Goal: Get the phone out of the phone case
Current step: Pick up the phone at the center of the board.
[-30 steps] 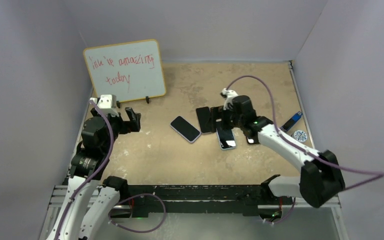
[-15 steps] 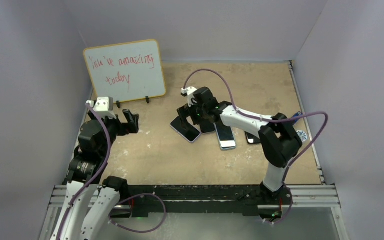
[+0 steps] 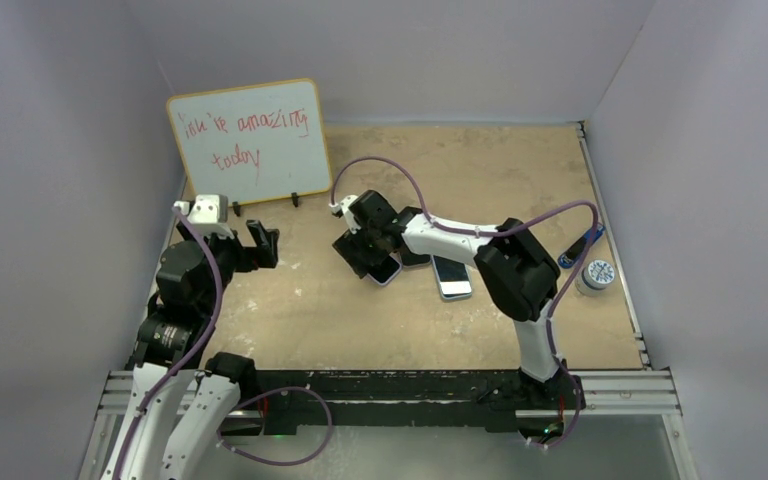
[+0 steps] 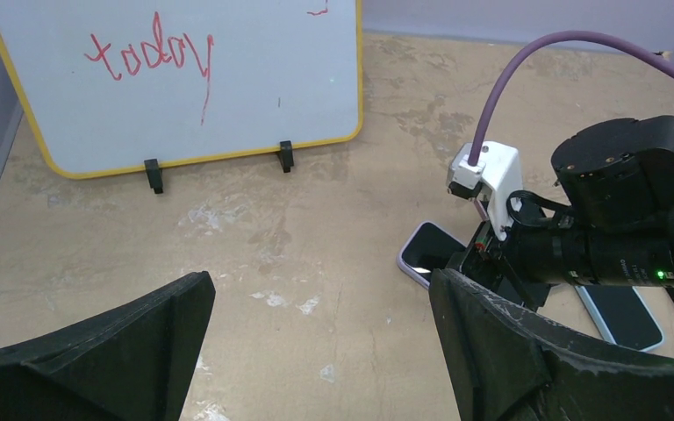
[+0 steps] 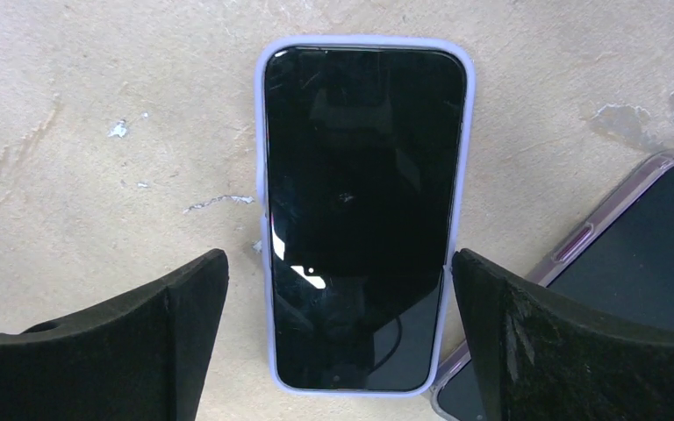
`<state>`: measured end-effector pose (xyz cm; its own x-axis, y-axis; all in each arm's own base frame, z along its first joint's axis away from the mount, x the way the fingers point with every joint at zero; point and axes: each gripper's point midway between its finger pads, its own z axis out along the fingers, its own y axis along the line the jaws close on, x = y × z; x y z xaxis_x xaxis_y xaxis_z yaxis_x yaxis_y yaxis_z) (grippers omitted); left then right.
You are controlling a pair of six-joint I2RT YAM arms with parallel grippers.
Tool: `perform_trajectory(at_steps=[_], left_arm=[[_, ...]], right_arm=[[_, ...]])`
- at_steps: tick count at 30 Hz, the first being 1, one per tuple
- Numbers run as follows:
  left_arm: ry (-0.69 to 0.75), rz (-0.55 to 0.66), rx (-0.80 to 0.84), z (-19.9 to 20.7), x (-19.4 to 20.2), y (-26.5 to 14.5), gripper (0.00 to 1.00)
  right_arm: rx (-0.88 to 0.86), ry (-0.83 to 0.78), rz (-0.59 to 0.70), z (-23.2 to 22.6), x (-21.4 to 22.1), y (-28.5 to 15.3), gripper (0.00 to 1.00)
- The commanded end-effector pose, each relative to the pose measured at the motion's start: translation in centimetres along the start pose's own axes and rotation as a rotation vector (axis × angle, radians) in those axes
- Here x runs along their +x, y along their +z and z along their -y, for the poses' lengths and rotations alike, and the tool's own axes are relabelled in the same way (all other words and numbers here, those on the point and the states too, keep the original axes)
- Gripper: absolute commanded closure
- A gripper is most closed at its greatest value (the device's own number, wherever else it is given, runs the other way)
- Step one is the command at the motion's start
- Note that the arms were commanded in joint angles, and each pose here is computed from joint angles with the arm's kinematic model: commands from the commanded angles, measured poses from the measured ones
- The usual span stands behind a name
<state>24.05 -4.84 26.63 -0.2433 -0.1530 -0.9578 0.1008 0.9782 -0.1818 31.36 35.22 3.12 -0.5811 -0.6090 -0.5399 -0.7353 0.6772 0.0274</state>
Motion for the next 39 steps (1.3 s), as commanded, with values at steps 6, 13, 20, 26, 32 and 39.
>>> perform_trajectory(at_steps=[6, 13, 20, 26, 32, 39], left_arm=[[0.012, 0.03, 0.037, 0.6, -0.7, -0.1, 0.0], [0.012, 0.028, 0.039, 0.6, -0.6, -0.2, 0.01], [-0.014, -0.003, 0.06, 1.1, 0.2, 0.4, 0.01], [-0.103, -0.117, 0.098, 2.1, 3.1, 1.2, 0.02], [-0.181, -0.181, 0.148, 3.3, 5.0, 2.3, 0.04], [-0.324, -0.255, 0.27, 5.8, 8.0, 3.8, 0.08]], right_arm=[[0.097, -0.045, -0.098, 0.8, 2.0, -0.2, 0.01], [0.09, -0.046, -0.112, 0.6, 2.7, -0.5, 0.02], [0.031, -0.044, -0.182, -0.4, 4.8, -0.1, 0.09], [0.003, -0.014, -0.234, -1.0, 6.7, 0.6, 0.25], [-0.002, 0.024, -0.18, -1.3, 6.7, 0.1, 0.49], [-0.122, 0.087, -0.086, -3.7, 6.1, 0.3, 0.75]])
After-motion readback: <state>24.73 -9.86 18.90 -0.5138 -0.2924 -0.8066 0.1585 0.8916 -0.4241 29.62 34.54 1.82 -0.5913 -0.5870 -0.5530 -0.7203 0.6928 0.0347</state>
